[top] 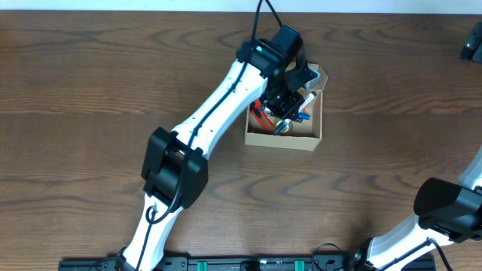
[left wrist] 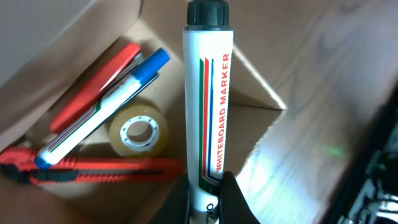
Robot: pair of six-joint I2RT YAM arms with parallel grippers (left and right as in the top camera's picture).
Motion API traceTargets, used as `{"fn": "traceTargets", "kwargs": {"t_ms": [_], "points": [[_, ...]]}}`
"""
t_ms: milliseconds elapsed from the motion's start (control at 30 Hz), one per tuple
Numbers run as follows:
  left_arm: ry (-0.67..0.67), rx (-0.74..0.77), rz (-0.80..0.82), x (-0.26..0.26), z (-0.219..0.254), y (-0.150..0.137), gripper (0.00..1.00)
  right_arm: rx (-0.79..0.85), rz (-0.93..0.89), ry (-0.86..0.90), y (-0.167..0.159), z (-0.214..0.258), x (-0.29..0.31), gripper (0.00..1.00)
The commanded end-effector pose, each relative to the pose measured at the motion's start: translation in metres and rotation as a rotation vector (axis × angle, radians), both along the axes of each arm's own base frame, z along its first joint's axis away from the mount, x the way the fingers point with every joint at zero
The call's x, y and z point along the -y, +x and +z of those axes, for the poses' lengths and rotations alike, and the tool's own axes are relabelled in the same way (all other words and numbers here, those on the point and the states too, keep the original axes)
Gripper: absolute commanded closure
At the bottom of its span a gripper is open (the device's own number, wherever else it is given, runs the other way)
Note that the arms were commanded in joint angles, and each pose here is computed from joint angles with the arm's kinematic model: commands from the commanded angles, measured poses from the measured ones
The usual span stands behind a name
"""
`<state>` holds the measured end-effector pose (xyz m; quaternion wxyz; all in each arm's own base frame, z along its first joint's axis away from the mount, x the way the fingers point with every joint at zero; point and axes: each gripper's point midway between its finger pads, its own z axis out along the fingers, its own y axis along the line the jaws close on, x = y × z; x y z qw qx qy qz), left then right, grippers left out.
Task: Pack container
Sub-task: 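Lower the whiteboard marker into the box and open the left gripper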
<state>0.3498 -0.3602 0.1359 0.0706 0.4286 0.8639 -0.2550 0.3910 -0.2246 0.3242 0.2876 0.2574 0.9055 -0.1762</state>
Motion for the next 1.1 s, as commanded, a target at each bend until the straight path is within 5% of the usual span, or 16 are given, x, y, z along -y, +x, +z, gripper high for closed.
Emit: {"fn": "traceTargets", "kwargs": {"t_ms": [0,367,1067], "points": [[-0.068,0.007,-0.056,0.0,0.01,0.002,0.94,0.005,-0.017,0.008,0.0,-0.001,0.002,0.01],[0.05,0.113,-0.018,-0.019,-0.005,0.028,0.94,0.005,-0.017,0.008,0.0,-0.001,0.002,0.01],[0.162,0.005,0.001,-0.024,-0.086,0.033,0.94,0.005,-0.017,0.008,0.0,-0.001,0.002,0.01]]}}
